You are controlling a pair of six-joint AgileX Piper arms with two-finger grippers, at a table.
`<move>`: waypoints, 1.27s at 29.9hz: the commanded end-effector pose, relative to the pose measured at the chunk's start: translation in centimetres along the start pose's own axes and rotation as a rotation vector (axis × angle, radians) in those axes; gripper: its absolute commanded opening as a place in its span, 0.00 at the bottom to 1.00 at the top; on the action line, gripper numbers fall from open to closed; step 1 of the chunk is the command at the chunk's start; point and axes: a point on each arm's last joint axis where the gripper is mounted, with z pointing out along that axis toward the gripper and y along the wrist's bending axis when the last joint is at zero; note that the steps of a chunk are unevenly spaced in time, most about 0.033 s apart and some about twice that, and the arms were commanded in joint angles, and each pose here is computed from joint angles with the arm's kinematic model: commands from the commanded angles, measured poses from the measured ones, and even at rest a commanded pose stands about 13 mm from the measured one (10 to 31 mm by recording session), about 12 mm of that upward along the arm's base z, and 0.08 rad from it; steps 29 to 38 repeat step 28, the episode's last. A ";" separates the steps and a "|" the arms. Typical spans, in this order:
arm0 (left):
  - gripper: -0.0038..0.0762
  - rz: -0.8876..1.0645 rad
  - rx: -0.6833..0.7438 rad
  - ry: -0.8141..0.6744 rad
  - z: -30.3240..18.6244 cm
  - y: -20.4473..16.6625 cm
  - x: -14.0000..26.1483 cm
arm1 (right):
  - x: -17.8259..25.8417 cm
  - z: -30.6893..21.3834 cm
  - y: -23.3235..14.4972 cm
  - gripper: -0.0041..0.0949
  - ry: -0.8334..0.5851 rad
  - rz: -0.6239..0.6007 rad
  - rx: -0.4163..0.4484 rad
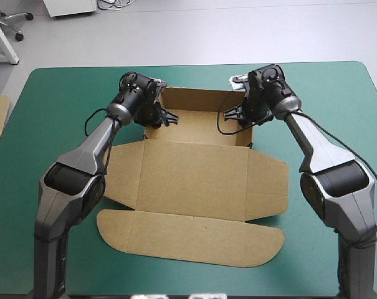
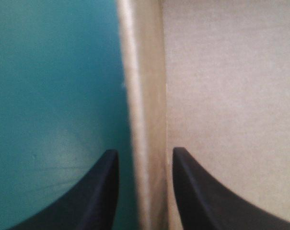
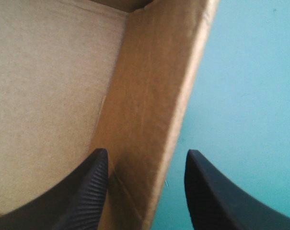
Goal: Fold the box
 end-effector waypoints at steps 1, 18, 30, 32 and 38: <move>0.51 -0.007 0.029 -0.132 -5.4 0.4 -0.8 | -0.1 -4.7 -0.7 0.52 -0.096 -0.002 0.007; 0.52 0.019 0.051 -0.244 -11.6 1.0 0.0 | 0.9 -10.9 -1.4 0.52 -0.215 0.011 -0.009; 0.52 0.037 0.052 -0.388 -15.6 2.0 3.8 | 4.3 -15.2 -2.5 0.49 -0.350 0.000 0.010; 0.52 0.037 0.052 -0.388 -15.6 2.0 3.8 | 4.3 -15.2 -2.5 0.49 -0.350 0.000 0.010; 0.52 0.037 0.052 -0.388 -15.6 2.0 3.8 | 4.3 -15.2 -2.5 0.49 -0.350 0.000 0.010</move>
